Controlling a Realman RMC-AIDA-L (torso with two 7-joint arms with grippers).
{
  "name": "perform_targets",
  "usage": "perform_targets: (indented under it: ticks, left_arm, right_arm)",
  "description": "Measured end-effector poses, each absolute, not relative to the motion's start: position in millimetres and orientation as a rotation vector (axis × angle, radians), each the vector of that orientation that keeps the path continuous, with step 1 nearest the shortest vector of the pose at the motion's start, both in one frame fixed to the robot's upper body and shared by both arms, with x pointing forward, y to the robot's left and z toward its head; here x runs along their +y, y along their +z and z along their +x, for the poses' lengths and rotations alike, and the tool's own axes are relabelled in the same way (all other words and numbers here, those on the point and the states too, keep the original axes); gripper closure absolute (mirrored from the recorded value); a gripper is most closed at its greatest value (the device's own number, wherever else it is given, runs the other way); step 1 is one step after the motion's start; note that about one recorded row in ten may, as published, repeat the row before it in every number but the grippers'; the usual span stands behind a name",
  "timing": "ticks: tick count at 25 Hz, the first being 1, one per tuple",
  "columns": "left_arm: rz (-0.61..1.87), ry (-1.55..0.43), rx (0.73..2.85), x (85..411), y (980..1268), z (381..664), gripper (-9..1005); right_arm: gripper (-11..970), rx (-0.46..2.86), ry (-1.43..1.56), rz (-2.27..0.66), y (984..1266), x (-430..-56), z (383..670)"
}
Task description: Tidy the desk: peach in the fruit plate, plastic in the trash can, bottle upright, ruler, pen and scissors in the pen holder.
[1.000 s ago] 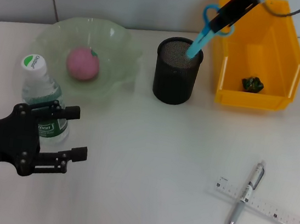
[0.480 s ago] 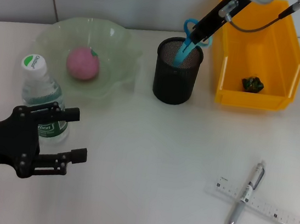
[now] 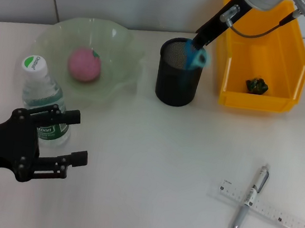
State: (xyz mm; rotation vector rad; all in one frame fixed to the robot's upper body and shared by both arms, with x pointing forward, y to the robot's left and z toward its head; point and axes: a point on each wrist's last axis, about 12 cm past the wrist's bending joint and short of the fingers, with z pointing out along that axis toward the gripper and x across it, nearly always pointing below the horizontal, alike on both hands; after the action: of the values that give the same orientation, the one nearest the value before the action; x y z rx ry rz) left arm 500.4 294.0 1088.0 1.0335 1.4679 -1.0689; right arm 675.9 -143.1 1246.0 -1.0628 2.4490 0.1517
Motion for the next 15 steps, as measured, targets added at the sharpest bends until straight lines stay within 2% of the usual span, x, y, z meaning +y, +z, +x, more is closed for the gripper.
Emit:
perform_targets:
  ticks: [11,15]
  left_arm:
    - [1.028,-1.071,1.471,295.4,1088.0,499.4,181]
    - [1.026,-1.076,1.473,295.5,1088.4,499.3,181]
  right_arm:
    - [668,2.418,0.151,-1.050,1247.3,-141.0,673.2]
    - [465,2.378,0.188,-1.030,1255.0,-146.5,667.2]
